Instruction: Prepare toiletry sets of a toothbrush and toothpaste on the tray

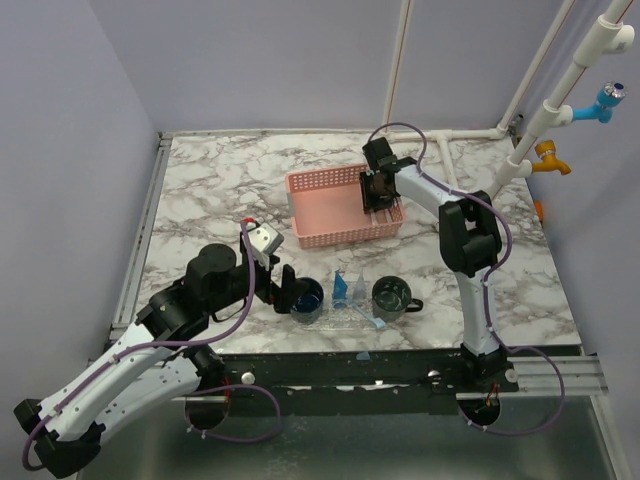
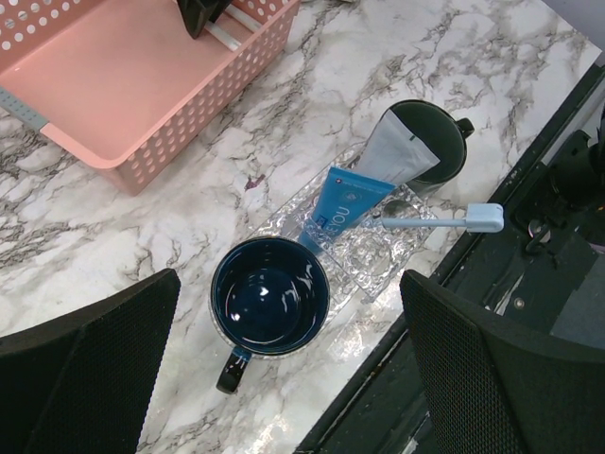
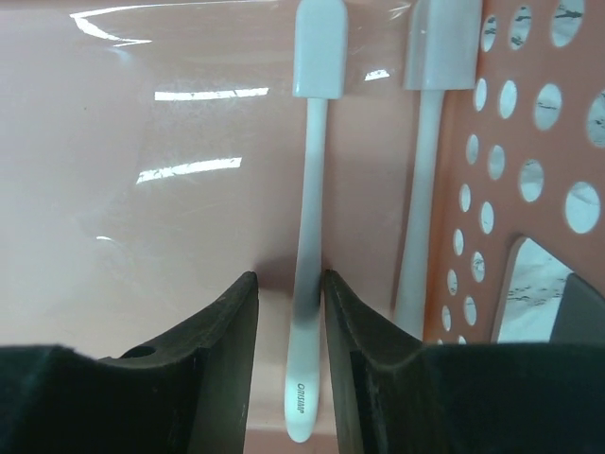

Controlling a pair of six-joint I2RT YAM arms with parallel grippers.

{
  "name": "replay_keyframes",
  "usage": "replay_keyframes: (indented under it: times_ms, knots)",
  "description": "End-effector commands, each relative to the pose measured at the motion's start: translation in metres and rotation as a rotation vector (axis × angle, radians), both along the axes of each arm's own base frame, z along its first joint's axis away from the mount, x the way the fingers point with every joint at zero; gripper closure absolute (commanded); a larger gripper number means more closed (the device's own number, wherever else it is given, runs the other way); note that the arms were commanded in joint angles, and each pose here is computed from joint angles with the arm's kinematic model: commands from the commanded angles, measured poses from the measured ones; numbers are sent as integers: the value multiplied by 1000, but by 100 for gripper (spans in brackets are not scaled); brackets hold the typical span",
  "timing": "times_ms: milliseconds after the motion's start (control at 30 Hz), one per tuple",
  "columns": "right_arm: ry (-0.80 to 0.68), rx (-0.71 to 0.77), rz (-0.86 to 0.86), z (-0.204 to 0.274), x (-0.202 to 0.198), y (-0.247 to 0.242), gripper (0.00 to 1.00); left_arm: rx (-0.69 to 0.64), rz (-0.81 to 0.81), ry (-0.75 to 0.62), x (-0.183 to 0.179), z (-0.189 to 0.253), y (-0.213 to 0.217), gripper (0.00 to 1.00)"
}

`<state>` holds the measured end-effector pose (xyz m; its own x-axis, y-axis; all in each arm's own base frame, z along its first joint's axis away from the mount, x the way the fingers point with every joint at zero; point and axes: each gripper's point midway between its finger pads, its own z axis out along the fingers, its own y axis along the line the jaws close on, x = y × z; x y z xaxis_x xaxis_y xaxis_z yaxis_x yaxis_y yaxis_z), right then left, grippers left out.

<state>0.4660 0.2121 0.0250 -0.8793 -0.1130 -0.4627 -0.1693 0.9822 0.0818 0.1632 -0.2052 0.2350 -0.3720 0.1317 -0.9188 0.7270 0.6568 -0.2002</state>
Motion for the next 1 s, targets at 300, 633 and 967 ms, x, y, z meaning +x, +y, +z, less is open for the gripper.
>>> replay_keyframes:
  times_ms: [300, 633, 967]
  knots:
    - [127, 42, 60, -31, -30, 18, 74, -15, -15, -19, 0, 6, -1, 1]
    - [91, -42, 22, -29, -24, 8, 100, -15, -16, -21, -1, 6, 0, 1]
    - [-73, 35, -19, 38, 0, 17, 100, -19, -14, -29, -2, 7, 1, 1]
